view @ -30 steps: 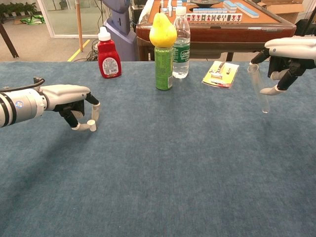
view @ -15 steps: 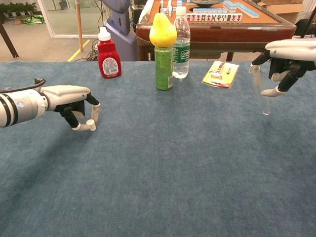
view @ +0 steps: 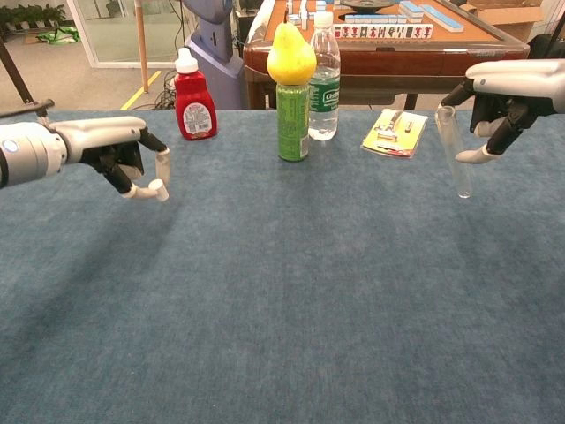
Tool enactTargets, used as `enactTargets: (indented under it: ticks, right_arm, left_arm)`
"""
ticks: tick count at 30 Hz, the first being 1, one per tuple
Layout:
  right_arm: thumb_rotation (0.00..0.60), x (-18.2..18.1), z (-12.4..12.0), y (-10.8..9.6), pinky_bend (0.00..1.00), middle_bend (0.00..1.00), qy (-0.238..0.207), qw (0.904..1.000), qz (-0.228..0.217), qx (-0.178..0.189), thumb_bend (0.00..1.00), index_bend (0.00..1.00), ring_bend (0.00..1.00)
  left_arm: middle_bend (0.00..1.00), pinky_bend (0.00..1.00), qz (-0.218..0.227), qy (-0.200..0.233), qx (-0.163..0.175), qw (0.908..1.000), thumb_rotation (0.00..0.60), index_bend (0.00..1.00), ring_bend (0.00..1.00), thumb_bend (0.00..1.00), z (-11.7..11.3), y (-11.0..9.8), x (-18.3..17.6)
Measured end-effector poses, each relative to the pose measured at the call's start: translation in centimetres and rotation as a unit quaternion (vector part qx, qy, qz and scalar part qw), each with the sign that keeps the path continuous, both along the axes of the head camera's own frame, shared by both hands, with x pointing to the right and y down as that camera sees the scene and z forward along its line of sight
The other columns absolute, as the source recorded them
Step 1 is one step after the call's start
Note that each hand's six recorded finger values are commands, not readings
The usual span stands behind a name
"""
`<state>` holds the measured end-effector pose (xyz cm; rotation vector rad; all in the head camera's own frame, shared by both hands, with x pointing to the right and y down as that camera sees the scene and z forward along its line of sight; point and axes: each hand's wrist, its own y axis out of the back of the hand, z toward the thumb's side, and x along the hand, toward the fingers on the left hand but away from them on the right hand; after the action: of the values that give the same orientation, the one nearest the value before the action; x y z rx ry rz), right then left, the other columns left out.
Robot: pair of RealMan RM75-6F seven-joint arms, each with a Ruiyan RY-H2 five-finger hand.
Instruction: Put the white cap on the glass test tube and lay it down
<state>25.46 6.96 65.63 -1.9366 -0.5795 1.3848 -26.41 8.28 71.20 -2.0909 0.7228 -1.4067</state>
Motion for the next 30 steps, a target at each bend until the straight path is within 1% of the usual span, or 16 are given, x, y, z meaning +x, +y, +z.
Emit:
enactTargets:
  ticks: [2, 6, 10, 12, 18, 21, 24, 30]
  right_arm:
    - [0.600, -0.6, -0.1, -0.1, 1.00, 1.00, -0.012, 0.9999, 0.001, 0.001, 0.54, 0.89, 1.00]
    - [0.600, -2.4, -0.4, -0.5, 1.00, 1.00, -0.049, 0.9988, 0.007, 0.005, 0.54, 0.89, 1.00]
    - [0.600, -4.5, -0.6, -0.7, 1.00, 1.00, -0.088, 0.9960, 0.011, 0.007, 0.54, 0.89, 1.00]
    - [0.600, -5.7, -0.7, -0.9, 1.00, 1.00, -0.107, 0.9942, 0.011, 0.008, 0.54, 0.89, 1.00]
    - [0.600, -8.9, -0.7, -1.2, 1.00, 1.00, -0.158, 0.9874, 0.014, 0.006, 0.54, 0.89, 1.00]
    - [0.600, -10.5, -0.7, -1.2, 1.00, 1.00, -0.184, 0.9828, 0.018, 0.006, 0.54, 0.89, 1.00]
    - [0.600, -11.9, -0.6, -1.4, 1.00, 1.00, -0.209, 0.9776, 0.024, 0.004, 0.54, 0.89, 1.00]
    - [0.600, -14.3, -0.4, -1.8, 1.00, 1.00, -0.239, 0.9706, 0.029, 0.002, 0.54, 0.89, 1.00]
  left_arm:
    - [1.00, 1.00, -0.019, 0.017, 0.006, 0.9997, 0.600, 0.52, 1.00, 0.29, -1.4, -0.9, -0.5]
    - [1.00, 1.00, -0.054, 0.050, 0.019, 0.9971, 0.600, 0.52, 1.00, 0.29, -4.8, -2.8, -1.5]
    - [1.00, 1.00, -0.076, 0.078, 0.035, 0.9935, 0.600, 0.52, 1.00, 0.29, -8.1, -4.1, -2.2]
    - [1.00, 1.00, -0.086, 0.090, 0.051, 0.9909, 0.600, 0.52, 1.00, 0.29, -9.7, -4.7, -2.4]
    - [1.00, 1.00, -0.089, 0.122, 0.073, 0.9858, 0.600, 0.52, 1.00, 0.29, -13.3, -5.2, -1.7]
    - [1.00, 1.00, -0.086, 0.137, 0.079, 0.9837, 0.600, 0.52, 1.00, 0.29, -14.8, -5.4, -1.1]
    - [1.00, 1.00, -0.082, 0.148, 0.085, 0.9819, 0.600, 0.52, 1.00, 0.29, -15.7, -5.8, -0.3]
    - [1.00, 1.00, -0.068, 0.164, 0.090, 0.9799, 0.600, 0.52, 1.00, 0.29, -16.7, -6.2, 1.4]
